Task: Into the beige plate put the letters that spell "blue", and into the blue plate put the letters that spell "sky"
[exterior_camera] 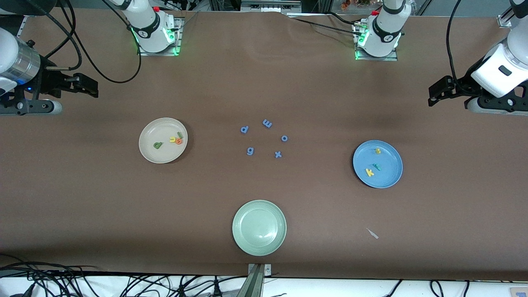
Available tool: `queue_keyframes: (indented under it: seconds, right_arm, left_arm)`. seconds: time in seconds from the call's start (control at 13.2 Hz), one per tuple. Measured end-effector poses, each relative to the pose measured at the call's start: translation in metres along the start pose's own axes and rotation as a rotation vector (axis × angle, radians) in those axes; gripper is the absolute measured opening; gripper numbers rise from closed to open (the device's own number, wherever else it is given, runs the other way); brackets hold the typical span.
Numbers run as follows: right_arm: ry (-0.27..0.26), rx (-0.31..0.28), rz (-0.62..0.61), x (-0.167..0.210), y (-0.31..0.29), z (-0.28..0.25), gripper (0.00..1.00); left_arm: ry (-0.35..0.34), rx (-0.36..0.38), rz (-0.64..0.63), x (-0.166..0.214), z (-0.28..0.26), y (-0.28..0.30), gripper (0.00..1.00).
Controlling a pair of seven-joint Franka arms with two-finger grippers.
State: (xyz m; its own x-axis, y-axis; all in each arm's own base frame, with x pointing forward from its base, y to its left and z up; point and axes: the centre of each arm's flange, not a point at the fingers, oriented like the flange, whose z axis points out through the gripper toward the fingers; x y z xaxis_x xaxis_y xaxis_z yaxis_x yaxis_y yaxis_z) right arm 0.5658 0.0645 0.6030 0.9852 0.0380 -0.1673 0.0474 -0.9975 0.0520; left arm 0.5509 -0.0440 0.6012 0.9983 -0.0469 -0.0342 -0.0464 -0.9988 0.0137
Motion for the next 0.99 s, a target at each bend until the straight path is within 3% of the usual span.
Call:
queue_keyframes:
  seconds: [0.23,0.99]
  right_arm:
    - [0.029,0.004,0.005,0.004,0.001,-0.002,1.00]
    - [0.040,0.031,0.042,0.007,0.016,0.005,1.00]
  left_arm:
    - [0.000,0.000,0.000,0.000,0.000,0.000,1.00]
    - [0.000,0.000,0.000,0.000,0.000,0.000,1.00]
